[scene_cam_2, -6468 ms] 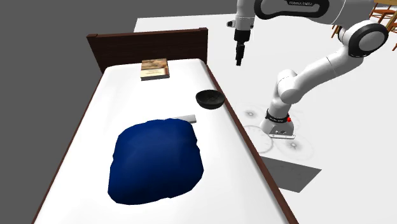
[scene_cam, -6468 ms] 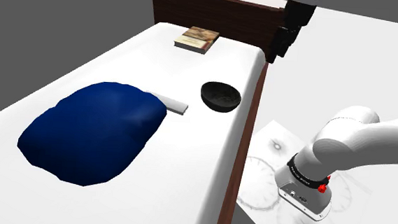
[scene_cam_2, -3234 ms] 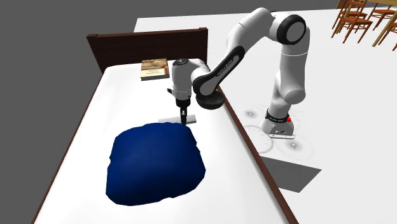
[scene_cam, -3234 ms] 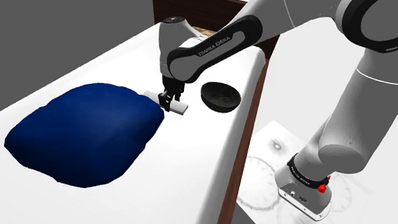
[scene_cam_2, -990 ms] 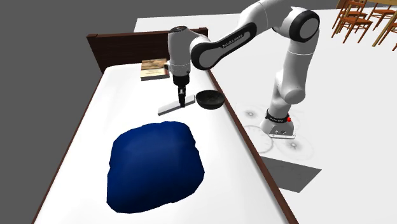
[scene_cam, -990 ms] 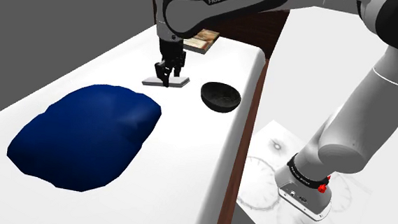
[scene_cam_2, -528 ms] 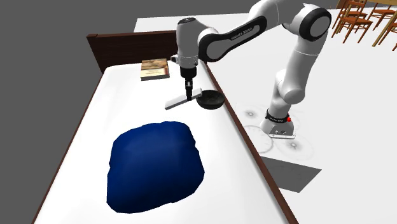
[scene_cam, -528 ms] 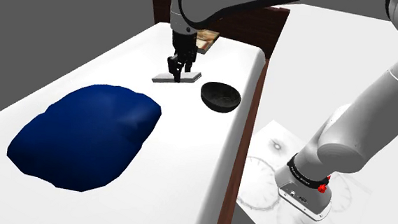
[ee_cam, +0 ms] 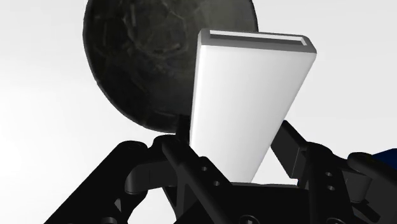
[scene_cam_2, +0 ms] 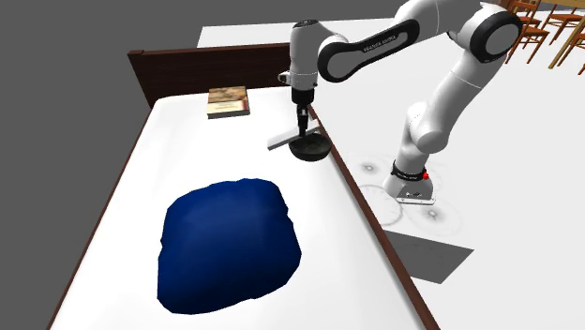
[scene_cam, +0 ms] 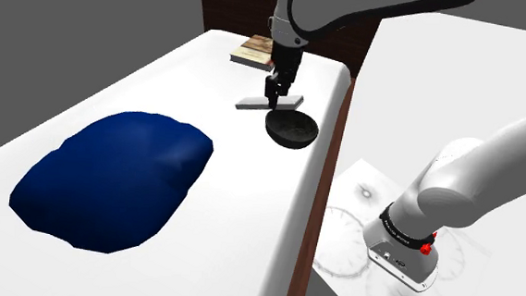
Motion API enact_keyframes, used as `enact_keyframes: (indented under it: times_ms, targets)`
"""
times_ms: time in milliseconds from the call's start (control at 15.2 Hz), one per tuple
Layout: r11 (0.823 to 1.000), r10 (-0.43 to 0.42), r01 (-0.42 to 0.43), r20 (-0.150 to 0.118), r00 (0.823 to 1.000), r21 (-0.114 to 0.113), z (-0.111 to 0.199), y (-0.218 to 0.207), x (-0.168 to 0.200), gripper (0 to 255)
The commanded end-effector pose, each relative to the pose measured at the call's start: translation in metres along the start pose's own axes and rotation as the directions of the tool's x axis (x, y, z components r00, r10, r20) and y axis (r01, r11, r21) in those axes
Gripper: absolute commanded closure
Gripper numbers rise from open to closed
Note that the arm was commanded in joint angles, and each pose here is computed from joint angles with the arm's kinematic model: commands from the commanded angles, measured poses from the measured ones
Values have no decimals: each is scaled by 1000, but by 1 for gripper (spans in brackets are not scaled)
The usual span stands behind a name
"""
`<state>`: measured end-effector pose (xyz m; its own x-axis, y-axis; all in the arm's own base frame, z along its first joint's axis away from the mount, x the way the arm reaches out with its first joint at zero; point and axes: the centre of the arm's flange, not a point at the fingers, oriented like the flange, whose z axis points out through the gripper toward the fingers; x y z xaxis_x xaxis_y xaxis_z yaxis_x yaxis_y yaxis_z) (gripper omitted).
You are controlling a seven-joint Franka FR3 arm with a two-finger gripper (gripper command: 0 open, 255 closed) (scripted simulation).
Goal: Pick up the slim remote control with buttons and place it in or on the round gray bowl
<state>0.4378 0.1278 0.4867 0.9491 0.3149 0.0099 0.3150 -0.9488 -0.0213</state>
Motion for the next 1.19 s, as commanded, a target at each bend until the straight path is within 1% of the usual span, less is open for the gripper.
enact_keyframes:
  times_ms: [0,330,396,1122]
  targets:
    - [1000,-1,1,0,1000,1,1,15,-23,255]
    - [1000,-1,1,0,1000,1,-2,53,-78,255]
    - [1000,-1,1,0,1000,1,-2,55,-81,255]
    - [1000,-1,1,0,1000,1,56,56,-81,255]
